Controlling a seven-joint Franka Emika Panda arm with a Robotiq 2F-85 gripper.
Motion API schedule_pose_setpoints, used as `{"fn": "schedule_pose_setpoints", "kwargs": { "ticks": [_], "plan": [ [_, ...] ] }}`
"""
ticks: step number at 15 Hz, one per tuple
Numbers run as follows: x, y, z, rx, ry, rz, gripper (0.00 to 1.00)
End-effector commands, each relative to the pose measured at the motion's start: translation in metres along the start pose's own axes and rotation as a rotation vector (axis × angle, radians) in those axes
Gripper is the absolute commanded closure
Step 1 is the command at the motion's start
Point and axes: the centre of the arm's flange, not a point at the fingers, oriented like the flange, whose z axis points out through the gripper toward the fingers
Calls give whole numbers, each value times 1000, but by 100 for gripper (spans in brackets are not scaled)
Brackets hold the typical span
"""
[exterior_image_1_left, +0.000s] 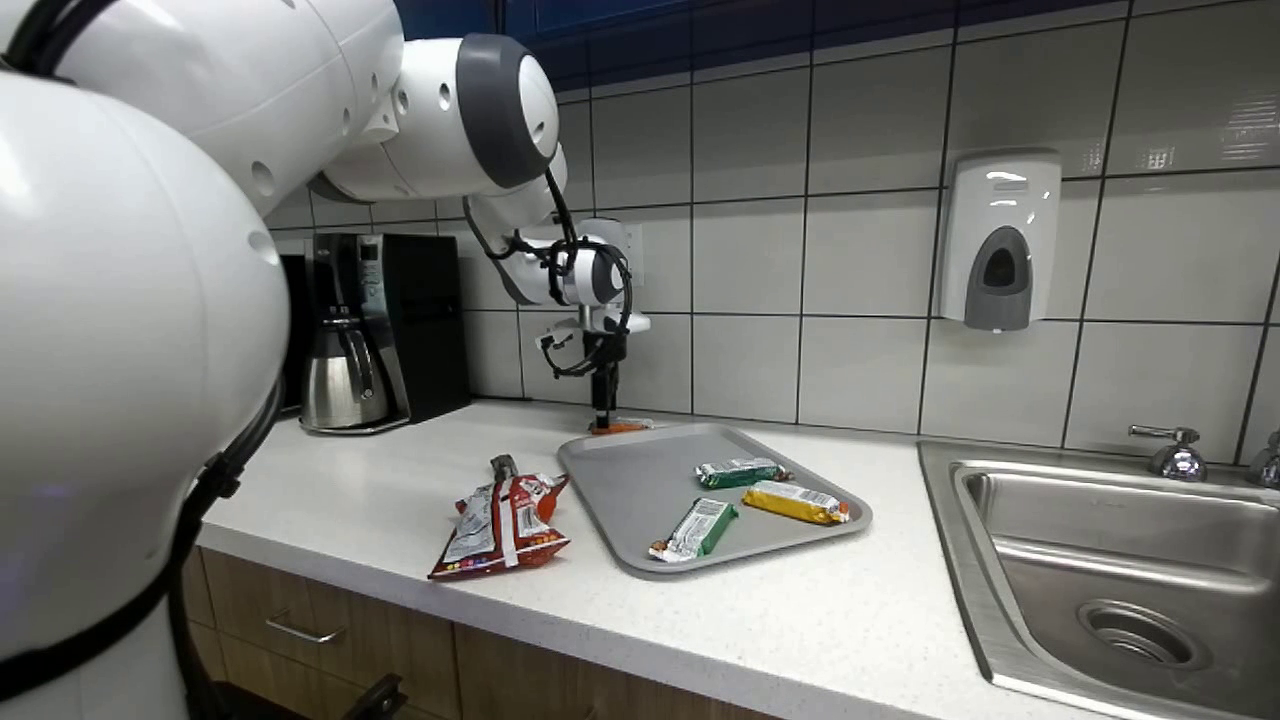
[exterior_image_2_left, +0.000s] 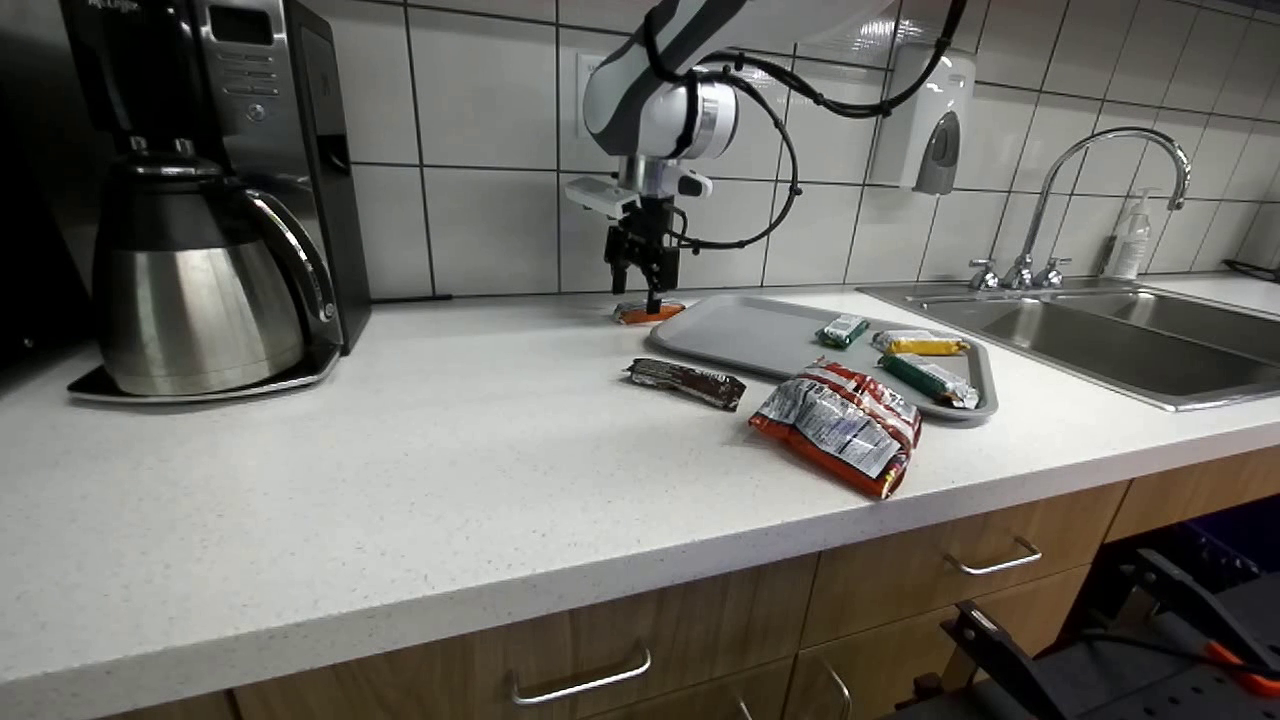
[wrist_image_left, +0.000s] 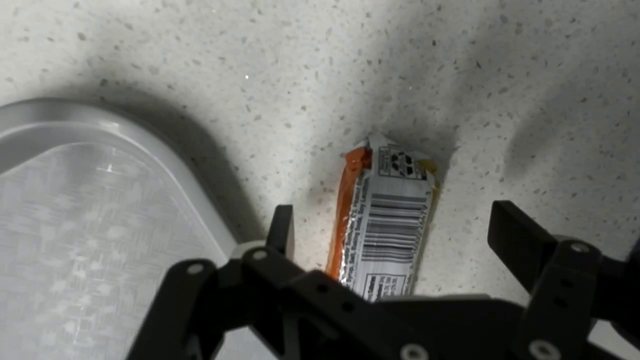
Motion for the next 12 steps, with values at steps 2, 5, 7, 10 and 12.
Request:
{"fn": "schedule_pose_setpoints", "kwargs": {
  "ticks": [2,5,7,10,12],
  "plan": [
    [0,0,0,0,0,0,0],
    [0,0,0,0,0,0,0],
    [1,-1,-1,0,-1,5,0],
    [4,-2,-4,5,-3,13,0],
    [4,-2,-2,7,2,14,0]
  ]
}}
